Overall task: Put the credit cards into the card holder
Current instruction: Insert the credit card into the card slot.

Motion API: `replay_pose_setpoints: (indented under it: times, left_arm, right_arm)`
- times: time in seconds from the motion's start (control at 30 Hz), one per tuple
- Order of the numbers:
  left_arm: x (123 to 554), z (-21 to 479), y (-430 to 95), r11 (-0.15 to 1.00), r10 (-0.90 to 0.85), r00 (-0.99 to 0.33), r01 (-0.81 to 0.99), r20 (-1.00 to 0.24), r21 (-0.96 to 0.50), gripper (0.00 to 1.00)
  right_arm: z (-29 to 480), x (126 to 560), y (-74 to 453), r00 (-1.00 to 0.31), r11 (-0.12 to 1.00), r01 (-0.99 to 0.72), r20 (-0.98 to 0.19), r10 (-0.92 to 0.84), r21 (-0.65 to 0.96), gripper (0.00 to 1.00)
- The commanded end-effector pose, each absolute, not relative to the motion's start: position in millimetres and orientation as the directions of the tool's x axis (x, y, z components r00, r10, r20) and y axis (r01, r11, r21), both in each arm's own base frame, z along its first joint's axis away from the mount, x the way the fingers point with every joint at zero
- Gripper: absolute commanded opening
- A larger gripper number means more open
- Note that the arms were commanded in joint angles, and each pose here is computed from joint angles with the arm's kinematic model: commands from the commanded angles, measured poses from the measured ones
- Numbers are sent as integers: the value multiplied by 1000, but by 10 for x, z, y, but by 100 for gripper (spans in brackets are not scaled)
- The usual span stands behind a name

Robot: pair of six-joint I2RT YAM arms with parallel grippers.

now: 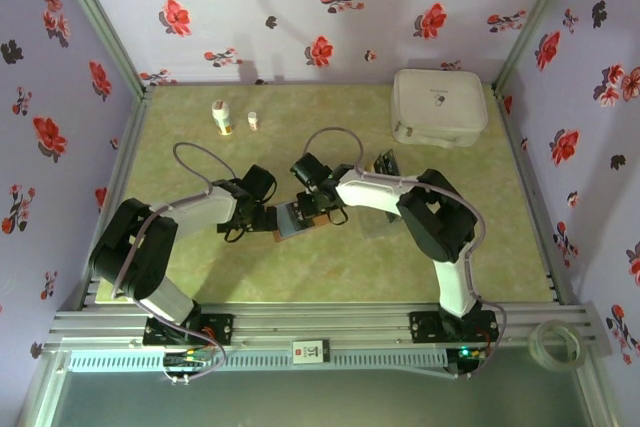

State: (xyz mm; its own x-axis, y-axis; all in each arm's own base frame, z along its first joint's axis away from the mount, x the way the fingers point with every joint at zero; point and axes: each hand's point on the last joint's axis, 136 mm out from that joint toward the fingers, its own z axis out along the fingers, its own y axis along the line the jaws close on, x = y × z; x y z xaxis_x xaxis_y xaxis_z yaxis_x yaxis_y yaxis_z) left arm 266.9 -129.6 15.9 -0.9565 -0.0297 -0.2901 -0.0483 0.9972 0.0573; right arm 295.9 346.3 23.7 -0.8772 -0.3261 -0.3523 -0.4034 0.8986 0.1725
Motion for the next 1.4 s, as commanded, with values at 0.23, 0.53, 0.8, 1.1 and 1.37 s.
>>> replay_pose_setpoints:
  times: [0.23, 0.53, 0.8, 1.1, 1.37]
  left_arm:
    - [2637, -15, -1178, 991, -26, -964, -59, -263, 120, 100]
    - [2633, -8, -1180, 991, -29, -965, -62, -262, 118, 100]
    - [2635, 179, -1114, 990, -77, -950, -110, -302, 94, 100]
    - [2643, 307, -983, 979, -137, -929, -181, -344, 98, 100]
    - [2655, 204, -1023, 982, -118, -941, -159, -317, 106, 100]
  right_arm:
    - [186, 2774, 3713, -887, 877, -415, -320, -332, 241, 0]
    - [396, 2738, 3954, -896, 833, -405, -346, -279, 377, 0]
    - [595, 2860, 3792, -898, 840, -372, -382, -218, 396, 0]
    - [510, 2971, 3584, -909, 860, -332, -374, -183, 387, 0]
    - [369, 2963, 3626, -919, 859, -319, -353, -177, 400, 0]
